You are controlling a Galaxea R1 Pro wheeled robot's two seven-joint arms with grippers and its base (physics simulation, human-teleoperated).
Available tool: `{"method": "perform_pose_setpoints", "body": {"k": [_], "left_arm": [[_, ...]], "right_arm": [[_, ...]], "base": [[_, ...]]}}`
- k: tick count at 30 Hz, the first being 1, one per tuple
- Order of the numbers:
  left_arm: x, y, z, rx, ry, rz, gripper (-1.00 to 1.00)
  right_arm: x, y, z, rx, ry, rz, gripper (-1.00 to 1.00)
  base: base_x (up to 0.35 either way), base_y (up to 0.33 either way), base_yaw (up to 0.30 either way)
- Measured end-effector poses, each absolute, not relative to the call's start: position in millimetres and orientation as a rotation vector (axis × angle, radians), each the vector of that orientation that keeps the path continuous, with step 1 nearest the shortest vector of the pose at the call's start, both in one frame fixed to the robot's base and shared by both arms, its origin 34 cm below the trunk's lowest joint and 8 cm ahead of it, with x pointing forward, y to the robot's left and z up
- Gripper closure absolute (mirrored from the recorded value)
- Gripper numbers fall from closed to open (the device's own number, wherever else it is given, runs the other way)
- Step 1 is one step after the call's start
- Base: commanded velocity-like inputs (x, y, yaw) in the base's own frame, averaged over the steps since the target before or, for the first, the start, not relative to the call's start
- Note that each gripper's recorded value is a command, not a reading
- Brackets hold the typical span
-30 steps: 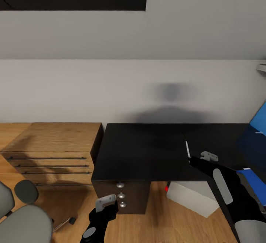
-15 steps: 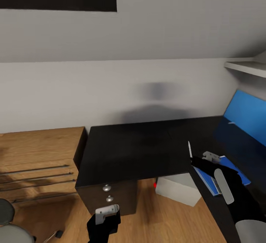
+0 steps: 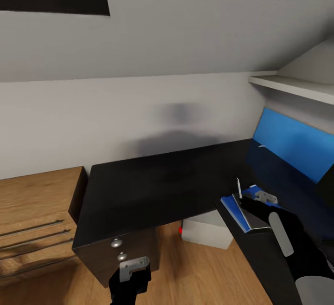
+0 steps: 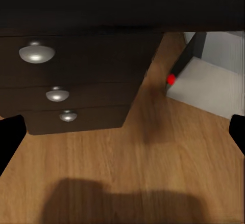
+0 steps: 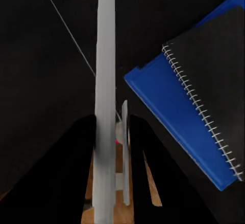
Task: In the bedroom, organize the workspace by keeping the computer under the desk, ensuring the monitor is on the desk, placing the keyboard on the desk next to the monitor, placing the mouse on the desk next to the keyboard, moving the folder from the swivel chair onto the desk next to the mouse, stacking the notebook on top of the folder with the pen on top of the notebook, and positioning the swivel chair next to the desk.
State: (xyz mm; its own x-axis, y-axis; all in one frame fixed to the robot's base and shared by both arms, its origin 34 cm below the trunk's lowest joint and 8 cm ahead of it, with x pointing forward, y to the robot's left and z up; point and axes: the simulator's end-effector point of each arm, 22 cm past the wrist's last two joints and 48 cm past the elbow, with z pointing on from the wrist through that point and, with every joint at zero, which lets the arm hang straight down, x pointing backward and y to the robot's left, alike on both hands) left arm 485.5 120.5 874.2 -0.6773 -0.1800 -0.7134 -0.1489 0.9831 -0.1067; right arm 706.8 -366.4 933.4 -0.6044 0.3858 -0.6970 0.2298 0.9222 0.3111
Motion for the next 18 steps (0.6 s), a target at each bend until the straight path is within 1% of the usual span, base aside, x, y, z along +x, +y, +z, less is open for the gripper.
{"method": "perform_pose_setpoints", "body": {"k": [2, 5, 11, 18], "left_arm": [[485.5, 120.7, 874.5, -0.228, 2.324, -0.049, -1.0], [485.4, 121.1, 874.5, -0.229, 2.324, -0.047, -1.0], [485.4, 121.2, 874.5, -0.229, 2.324, -0.047, -1.0], [485.1, 120.7, 874.4, -0.227, 2.325, -0.049, -1.0]], "right_arm": [[705.9, -369.6, 932.5, 0.442, 2.246, 0.218, 1.0], [700.9, -378.5, 923.8, 0.461, 2.272, 0.15, 1.0], [692.4, -374.3, 900.8, 0.317, 2.347, -0.02, 1.0], [691.7, -372.2, 896.3, 0.294, 2.352, -0.045, 1.0]], "base": [[0.0, 0.0, -0.219], [0.0, 0.0, -0.088], [0.0, 0.0, -0.017], [0.0, 0.0, 0.0]]}}
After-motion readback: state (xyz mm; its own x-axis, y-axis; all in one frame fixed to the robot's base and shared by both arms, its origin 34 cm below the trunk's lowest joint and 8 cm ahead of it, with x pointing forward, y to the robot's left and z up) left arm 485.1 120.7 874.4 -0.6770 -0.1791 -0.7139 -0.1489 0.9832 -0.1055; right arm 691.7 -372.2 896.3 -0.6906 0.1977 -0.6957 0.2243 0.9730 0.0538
